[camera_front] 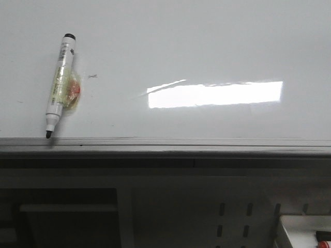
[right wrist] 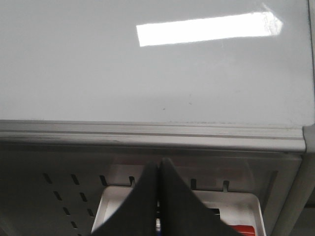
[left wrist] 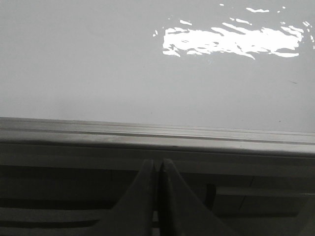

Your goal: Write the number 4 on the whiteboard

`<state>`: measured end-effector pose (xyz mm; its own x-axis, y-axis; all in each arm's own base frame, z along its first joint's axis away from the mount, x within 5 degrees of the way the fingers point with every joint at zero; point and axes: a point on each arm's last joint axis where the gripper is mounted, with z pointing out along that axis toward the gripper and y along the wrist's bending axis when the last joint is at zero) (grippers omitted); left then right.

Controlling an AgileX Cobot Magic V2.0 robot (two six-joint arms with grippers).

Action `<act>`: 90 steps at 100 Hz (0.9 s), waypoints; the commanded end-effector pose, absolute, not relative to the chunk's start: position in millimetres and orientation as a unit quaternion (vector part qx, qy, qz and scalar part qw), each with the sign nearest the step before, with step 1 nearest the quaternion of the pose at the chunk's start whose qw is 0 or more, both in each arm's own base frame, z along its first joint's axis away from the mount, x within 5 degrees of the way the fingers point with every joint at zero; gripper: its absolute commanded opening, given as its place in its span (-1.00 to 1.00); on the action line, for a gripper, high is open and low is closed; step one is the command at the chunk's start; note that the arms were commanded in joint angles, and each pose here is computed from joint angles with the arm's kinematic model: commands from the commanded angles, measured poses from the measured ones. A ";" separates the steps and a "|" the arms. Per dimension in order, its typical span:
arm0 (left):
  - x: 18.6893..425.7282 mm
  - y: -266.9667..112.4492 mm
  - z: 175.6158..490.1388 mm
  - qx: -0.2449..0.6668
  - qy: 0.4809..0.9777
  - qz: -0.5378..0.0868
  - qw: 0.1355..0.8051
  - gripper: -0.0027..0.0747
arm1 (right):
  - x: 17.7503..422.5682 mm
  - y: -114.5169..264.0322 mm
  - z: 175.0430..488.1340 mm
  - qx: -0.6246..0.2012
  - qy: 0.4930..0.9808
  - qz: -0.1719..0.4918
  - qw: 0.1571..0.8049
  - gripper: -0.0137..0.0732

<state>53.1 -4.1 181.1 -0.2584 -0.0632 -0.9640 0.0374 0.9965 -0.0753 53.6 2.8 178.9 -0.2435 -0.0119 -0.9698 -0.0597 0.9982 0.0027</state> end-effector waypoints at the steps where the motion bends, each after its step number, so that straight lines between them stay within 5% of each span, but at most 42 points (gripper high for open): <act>1: 53.4 -3.8 174.5 -0.012 0.781 -0.042 0.623 -0.98 | 53.6 2.2 175.1 -0.024 0.784 0.013 0.620 -0.83; 90: 53.6 -3.6 175.7 -0.012 0.777 -0.041 0.628 -0.98 | 53.9 2.3 176.4 -0.025 0.779 0.013 0.626 -0.83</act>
